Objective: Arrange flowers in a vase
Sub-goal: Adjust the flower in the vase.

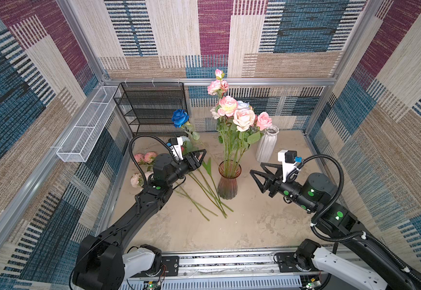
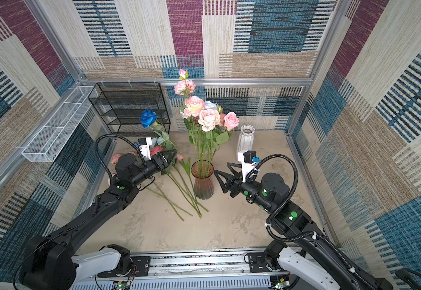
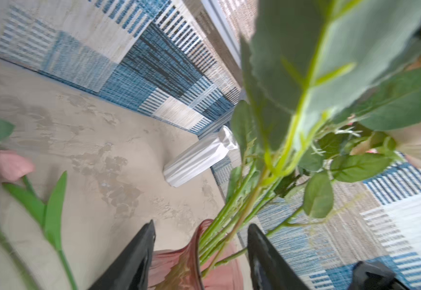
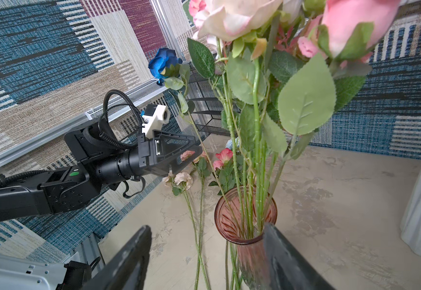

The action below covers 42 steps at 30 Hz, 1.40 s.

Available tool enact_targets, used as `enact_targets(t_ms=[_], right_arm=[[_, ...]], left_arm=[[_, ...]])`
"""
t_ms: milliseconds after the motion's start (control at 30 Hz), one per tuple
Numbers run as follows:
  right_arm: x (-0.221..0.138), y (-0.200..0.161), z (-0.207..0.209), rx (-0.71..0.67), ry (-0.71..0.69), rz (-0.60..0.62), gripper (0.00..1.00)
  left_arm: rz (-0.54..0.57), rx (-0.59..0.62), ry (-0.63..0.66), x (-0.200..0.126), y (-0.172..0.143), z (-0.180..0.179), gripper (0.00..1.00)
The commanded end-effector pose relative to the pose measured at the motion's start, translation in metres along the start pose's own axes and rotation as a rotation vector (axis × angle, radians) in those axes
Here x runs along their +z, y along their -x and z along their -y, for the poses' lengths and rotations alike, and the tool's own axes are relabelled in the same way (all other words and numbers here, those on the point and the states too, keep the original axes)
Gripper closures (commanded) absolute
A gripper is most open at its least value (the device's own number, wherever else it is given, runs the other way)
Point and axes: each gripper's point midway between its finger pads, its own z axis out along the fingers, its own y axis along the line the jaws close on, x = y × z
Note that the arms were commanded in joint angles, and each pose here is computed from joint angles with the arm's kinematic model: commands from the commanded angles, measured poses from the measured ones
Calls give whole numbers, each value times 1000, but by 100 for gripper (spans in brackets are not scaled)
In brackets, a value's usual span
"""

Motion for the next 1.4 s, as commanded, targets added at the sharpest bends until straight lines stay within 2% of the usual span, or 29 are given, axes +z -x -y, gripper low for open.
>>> enact_targets(t_ms=[0, 100, 167, 200, 300, 433, 533, 700, 933, 1033, 1233, 1267, 1367], right_arm=[[-2, 7, 0, -12, -5, 23, 27], [-1, 6, -1, -12, -2, 20, 27], [0, 5, 0, -11, -5, 17, 27], [-1, 7, -1, -14, -4, 20, 27], [0, 7, 0, -17, -8, 20, 27], [0, 8, 0, -22, -10, 20, 27], [2, 8, -1, -24, -5, 19, 27], [4, 5, 0, -23, -2, 15, 27], [4, 3, 0, -18, -2, 11, 27], [4, 4, 0, -16, 0, 11, 28], [4, 4, 0, -15, -2, 12, 27], [3, 4, 0, -15, -4, 13, 27], [3, 5, -1, -14, 0, 14, 27]], left_arm=[[49, 38, -130, 3, 17, 28, 47], [70, 44, -196, 8, 28, 39, 62], [66, 45, -194, 12, 30, 39, 62], [65, 48, -186, 14, 31, 37, 66], [60, 62, -182, 18, 34, 39, 84], [58, 77, -188, 17, 35, 46, 100], [39, 109, -162, 15, 30, 51, 100], [17, 260, -93, 15, 17, 66, 100], [-10, 400, -7, 23, -6, 62, 100], [-32, 434, 3, 31, -16, 61, 100], [-85, 419, 25, 41, -31, 49, 100], [-86, 416, 24, 40, -31, 49, 95], [-67, 416, 28, 34, -27, 52, 68]])
